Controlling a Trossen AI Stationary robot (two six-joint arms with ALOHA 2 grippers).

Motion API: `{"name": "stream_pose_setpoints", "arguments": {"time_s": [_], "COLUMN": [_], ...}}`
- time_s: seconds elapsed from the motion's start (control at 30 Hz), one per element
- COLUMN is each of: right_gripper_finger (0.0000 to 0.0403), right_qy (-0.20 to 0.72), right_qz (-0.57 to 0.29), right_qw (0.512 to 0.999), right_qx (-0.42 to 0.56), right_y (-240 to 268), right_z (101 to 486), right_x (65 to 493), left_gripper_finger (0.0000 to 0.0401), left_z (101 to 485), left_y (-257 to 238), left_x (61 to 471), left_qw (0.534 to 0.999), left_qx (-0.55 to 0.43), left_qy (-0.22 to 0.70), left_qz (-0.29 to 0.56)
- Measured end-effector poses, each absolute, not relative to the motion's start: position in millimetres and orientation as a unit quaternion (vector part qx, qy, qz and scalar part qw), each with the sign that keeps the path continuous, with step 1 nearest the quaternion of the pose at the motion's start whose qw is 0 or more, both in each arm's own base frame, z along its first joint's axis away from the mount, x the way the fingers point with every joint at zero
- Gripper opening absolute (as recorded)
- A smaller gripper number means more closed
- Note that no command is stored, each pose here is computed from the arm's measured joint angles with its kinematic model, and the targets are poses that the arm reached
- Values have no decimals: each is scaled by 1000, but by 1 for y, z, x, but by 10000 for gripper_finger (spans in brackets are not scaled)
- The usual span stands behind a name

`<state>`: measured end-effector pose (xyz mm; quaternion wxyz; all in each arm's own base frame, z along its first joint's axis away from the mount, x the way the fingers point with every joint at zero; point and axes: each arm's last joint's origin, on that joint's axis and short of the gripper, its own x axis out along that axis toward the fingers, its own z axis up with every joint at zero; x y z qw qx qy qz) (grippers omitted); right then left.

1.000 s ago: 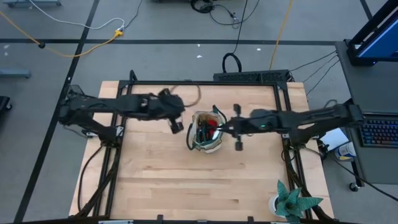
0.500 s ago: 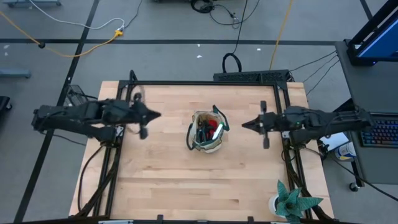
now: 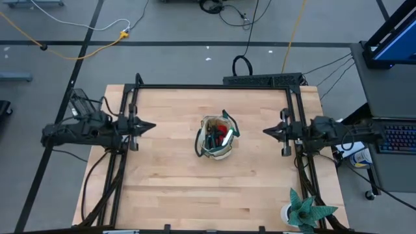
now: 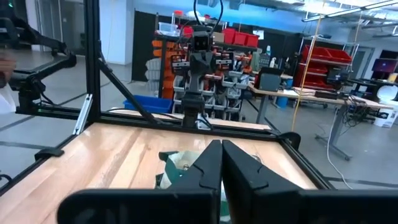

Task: Pick & Place Garden tools in Gardening bag
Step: Return to Home Position

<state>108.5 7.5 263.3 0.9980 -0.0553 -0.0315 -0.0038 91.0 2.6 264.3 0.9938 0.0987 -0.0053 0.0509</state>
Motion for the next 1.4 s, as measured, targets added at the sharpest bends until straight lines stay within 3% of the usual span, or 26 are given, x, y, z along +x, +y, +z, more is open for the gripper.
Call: {"name": "stream_pose_setpoints", "arguments": {"time_s": [0.37,0.6,1.0,1.2,1.4], "right_gripper_finger": [4,4,4,4,4], "right_qy": [-73,-90,-63,-71,-108], "right_qz": [-5,-6,24,24,25], "right_qw": [997,995,998,997,994], "right_qx": [-38,-37,-8,1,16], "right_y": [6,5,7,8,8], "right_z": [240,228,201,184,188], "right_x": [90,83,89,95,94], "left_gripper_finger": [21,3,20,3,23], "left_z": [239,218,178,176,176], "left_y": [3,3,3,3,3], "left_x": [72,81,96,97,97], "left_qw": [993,996,996,996,996], "left_qx": [88,62,49,50,44], "left_qy": [-47,-36,-56,-49,-49], "left_qz": [57,54,54,55,55]}}
